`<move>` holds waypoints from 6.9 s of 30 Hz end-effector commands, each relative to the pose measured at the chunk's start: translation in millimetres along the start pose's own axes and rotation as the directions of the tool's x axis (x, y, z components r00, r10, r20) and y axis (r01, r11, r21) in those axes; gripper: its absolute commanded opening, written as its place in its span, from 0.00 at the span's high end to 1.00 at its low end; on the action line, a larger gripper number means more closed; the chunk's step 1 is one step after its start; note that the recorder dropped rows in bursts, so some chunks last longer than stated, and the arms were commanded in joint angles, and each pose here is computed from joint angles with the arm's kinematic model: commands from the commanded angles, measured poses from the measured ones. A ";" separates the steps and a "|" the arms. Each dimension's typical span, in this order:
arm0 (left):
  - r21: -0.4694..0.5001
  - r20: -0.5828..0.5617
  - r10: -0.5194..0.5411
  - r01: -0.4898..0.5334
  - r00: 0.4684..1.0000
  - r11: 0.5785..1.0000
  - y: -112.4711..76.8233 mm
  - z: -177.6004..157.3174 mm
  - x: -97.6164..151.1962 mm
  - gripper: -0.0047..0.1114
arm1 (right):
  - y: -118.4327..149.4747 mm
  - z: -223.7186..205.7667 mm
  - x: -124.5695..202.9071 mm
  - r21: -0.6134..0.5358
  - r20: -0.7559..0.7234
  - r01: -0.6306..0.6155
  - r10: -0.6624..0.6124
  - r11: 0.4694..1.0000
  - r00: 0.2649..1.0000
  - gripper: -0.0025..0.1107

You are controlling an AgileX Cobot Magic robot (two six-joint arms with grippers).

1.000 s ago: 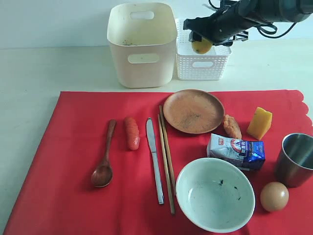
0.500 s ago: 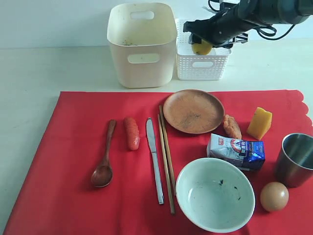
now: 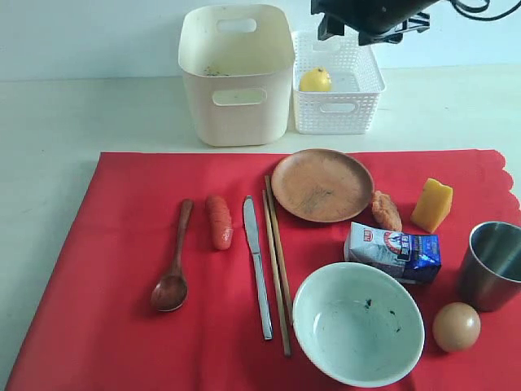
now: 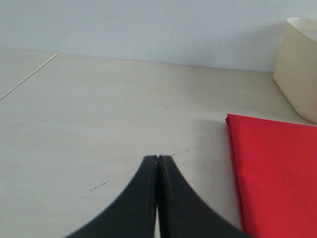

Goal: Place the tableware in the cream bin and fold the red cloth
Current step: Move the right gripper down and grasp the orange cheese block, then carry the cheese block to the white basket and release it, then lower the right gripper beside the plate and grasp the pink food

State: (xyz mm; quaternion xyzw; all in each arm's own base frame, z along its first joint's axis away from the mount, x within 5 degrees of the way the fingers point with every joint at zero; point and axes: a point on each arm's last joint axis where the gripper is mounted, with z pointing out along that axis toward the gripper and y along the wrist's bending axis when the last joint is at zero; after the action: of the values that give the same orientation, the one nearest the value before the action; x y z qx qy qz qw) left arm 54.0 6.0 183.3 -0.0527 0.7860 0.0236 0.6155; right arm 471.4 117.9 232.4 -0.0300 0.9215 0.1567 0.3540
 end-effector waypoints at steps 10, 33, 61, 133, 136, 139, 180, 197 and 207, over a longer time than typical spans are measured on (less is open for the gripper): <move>-0.003 0.012 -0.005 0.005 1.000 1.000 0.2 -0.6 -1.0 0.95 | 0.4 -87.2 13.5 0.121 -0.264 0.207 -0.170 0.971 0.949 0.82; -0.003 0.012 -0.005 0.005 1.000 1.000 0.2 -0.6 -1.0 0.95 | -33.5 -129.8 163.6 0.279 -0.378 0.068 0.044 0.958 0.925 0.62; -0.003 0.012 -0.005 0.005 1.000 1.000 0.2 -0.6 -1.0 0.95 | -57.3 -39.5 193.7 0.251 -0.406 0.155 -0.042 0.955 0.913 0.48; -0.003 0.012 -0.005 0.005 1.000 1.000 0.2 -0.6 -1.0 0.95 | -6.3 23.6 22.2 0.131 0.184 0.108 -0.132 0.985 0.974 0.98; -0.003 0.012 -0.005 0.005 1.000 1.000 0.2 -0.6 -1.0 0.95 | -5.3 35.2 21.9 0.131 0.169 0.113 -0.135 0.985 0.976 0.98; -0.003 0.012 -0.005 0.005 1.000 1.000 0.2 -0.6 -1.0 0.95 | -7.7 44.1 25.0 0.141 0.130 0.112 -0.130 0.984 0.983 0.98; -0.003 0.012 -0.005 0.005 1.000 1.000 0.2 -0.6 -1.0 0.95 | 6.3 -16.5 8.0 0.179 0.019 0.150 -0.156 0.972 0.988 0.31; -0.003 0.012 -0.005 0.005 1.000 1.000 0.2 -0.6 -1.0 0.95 | 2.7 -100.9 63.4 0.234 -0.322 0.124 -0.044 0.964 0.946 0.31; -0.003 0.012 -0.005 0.005 1.000 1.000 0.2 -0.6 -1.0 0.95 | -2.3 -82.5 154.9 0.028 -0.450 0.079 -0.058 0.996 0.891 0.31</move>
State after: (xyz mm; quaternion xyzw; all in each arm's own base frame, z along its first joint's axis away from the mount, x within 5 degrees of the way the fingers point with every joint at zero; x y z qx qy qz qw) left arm 54.0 6.0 183.3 -0.0527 0.7860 0.0236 0.6155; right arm 306.4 92.1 192.3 -0.0652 0.9878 0.0745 0.1203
